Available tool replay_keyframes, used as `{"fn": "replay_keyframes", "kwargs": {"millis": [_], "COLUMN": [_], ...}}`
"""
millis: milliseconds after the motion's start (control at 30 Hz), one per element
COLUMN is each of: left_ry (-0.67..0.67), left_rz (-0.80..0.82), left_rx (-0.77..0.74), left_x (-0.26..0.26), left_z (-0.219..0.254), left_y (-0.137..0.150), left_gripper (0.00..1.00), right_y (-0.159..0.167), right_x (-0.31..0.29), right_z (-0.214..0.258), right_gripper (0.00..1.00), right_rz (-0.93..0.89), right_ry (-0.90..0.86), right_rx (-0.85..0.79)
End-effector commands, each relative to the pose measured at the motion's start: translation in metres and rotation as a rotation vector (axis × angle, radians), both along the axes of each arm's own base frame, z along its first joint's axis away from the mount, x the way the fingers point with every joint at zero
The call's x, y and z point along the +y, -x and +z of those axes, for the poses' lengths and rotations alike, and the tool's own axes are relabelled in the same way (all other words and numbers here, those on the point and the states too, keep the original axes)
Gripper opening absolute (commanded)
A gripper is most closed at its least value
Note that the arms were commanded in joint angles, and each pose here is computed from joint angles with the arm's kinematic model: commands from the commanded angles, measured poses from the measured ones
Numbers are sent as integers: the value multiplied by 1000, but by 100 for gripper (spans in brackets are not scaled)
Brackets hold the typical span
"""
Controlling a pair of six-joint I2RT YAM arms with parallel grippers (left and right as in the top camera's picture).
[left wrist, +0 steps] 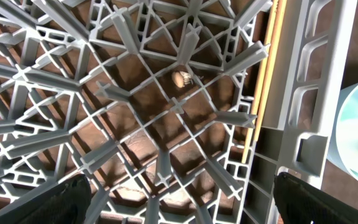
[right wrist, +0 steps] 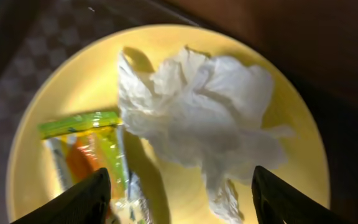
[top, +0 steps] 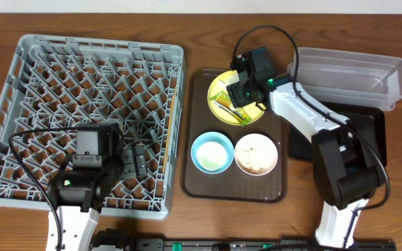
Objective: Sort waste into correct bins and load items into the dishwasher
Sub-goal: 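Reach the right gripper to the tissue on the yellow plate and grasp, then carry the tissue with the right gripper into the clear bin and release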
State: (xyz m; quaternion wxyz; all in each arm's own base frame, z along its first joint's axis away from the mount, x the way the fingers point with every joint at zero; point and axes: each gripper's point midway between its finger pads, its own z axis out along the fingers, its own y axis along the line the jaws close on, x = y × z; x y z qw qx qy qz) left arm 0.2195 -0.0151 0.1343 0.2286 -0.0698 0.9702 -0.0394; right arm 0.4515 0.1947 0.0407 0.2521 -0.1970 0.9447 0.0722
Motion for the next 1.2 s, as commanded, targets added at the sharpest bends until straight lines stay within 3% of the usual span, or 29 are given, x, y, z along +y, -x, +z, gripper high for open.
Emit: {"fn": "replay_keyframes", "kwargs": {"millis": [0,467,500,867,967,1167], "left_ry": [7,7,7,7,7,7], "left_rz": [3,4,3,4,3,3], "left_rx": [-17,-17,-18,-18,-17,-17], "left_x": [0,0,0,0,0,0], "left_z": [7,7,7,7,7,7], "left_y": [-3,-3,-3,-3,-3,-3], "left_gripper": [96,96,96,96,96,96], "right_y": [-8,-17,-17,-16,-13,-6], "right_x": [-12,-8,-8,-8,-10,-12], "right_z": [-16,-22,-23,-23,-24,-8], "right_gripper": [72,62,55,20,2,1], "right_rz": [-96,-137,-137,-137,-136,-135], "right_ry": [52,18,19,20,25,27], "right_rx": [-1,-19,-18,-15,-2,7]}}
